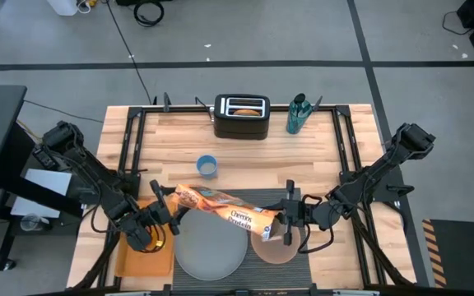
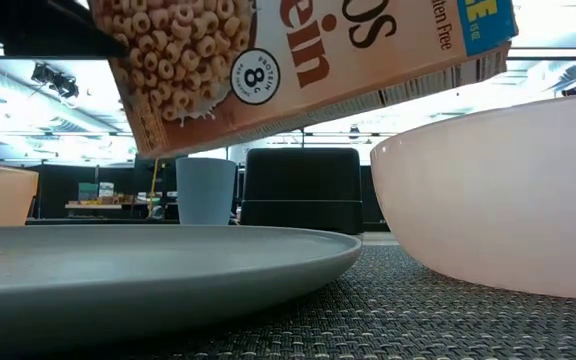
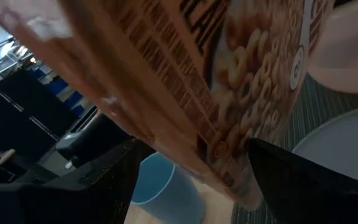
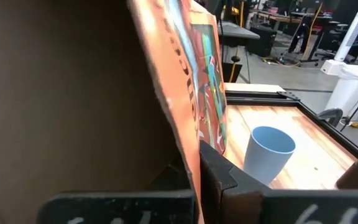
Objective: Arrange a breakfast setting
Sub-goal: Pour the cereal from the cereal box into the light orange bowl
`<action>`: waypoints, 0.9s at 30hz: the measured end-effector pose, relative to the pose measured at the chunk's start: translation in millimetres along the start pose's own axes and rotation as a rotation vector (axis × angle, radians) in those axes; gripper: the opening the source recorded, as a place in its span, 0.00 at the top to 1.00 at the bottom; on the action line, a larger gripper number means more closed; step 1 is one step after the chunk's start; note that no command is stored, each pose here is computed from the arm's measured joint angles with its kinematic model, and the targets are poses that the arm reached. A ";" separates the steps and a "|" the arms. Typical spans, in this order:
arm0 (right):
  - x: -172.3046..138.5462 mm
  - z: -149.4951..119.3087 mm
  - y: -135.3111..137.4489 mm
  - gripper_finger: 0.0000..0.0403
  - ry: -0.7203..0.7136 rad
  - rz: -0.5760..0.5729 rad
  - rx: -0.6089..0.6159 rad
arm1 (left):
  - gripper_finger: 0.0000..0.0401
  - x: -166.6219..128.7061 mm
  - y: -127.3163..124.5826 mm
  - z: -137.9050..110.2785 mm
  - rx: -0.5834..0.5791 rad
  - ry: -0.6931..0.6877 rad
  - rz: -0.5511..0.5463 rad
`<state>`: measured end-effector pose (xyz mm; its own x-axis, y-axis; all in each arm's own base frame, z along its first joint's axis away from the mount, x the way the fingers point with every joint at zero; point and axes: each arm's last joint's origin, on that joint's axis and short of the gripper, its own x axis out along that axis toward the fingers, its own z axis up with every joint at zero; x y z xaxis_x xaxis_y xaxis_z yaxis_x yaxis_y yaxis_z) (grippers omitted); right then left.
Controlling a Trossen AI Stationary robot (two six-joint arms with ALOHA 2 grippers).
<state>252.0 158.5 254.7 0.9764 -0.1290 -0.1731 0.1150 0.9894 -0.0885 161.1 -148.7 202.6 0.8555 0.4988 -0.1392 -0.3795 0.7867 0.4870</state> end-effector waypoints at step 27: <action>-11.4 -2.9 7.3 0.99 0.038 0.044 -0.007 | 0.24 -4.0 11.8 -5.2 -0.060 0.055 -0.122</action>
<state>241.2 167.0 253.2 0.9728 -0.0882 -0.2141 0.0709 0.9937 -0.0874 151.4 -139.5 204.4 0.8763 0.4165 -0.2422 -0.2960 0.8620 0.4115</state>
